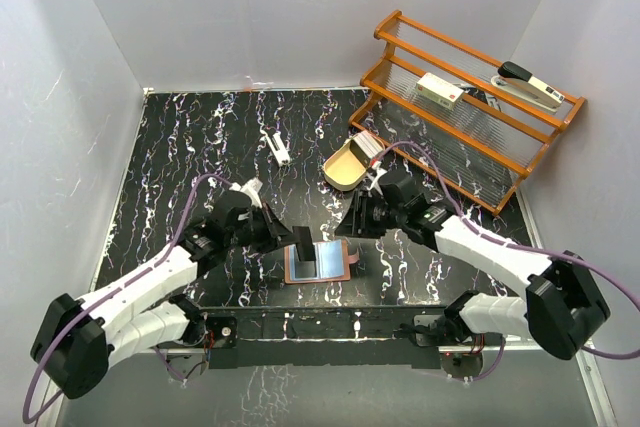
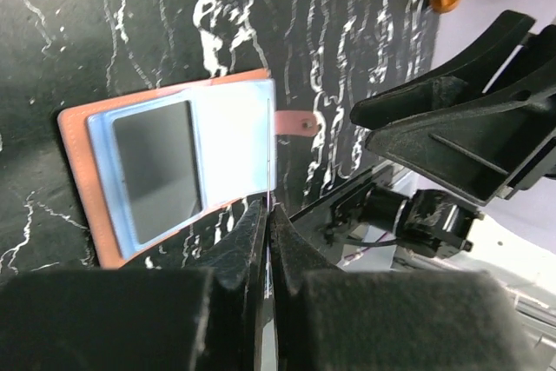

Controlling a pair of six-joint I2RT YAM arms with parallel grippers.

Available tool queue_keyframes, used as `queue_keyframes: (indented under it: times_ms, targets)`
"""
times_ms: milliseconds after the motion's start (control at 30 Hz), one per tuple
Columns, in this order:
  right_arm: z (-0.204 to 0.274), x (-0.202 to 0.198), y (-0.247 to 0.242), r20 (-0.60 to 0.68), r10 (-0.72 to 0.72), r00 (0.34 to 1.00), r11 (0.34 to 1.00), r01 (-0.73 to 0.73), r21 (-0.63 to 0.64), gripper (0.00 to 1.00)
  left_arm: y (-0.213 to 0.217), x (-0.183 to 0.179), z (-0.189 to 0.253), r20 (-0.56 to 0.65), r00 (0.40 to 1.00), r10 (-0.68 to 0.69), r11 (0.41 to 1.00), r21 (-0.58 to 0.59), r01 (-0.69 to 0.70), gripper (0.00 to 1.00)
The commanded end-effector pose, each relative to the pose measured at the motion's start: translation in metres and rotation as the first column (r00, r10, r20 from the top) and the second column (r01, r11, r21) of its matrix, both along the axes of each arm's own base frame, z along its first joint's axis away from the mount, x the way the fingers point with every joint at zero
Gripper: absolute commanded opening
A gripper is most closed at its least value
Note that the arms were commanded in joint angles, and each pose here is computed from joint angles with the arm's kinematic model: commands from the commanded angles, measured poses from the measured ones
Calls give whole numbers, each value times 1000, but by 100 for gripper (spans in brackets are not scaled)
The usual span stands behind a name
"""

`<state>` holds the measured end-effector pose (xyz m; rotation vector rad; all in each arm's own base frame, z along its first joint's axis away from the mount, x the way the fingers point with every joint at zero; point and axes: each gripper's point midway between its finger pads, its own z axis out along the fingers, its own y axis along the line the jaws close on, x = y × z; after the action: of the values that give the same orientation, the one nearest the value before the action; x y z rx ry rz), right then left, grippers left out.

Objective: Put the credit cards into the card holder
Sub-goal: Insert the credit card into the card holder.

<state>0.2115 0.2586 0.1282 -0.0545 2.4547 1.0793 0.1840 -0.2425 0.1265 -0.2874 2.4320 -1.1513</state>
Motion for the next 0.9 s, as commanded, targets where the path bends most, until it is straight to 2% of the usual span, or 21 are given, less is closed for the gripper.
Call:
queue_keyframes:
  times_ms: [0,133,400,567,867]
  targets:
    - [3,5,9,65,24,998,998,-20,-56,35,-5,-11,-13,-16,997,-74,997,-3,74,0]
    - [-9,7,13,76,28,997,993,-20,-112,31,-4,-14,-29,-53,994,-96,995,33,97,0]
    - [-30,1,26,50,82,995,981,-71,-178,18,-15,-18,-40,-60,988,-144,989,-28,143,0]
    - [-45,8,23,48,80,996,968,-66,-241,17,-21,-21,-52,-100,975,-200,980,-25,198,0]
    - [-83,8,3,5,70,998,915,-63,-398,15,-24,-19,-61,-130,968,-213,977,-4,215,0]
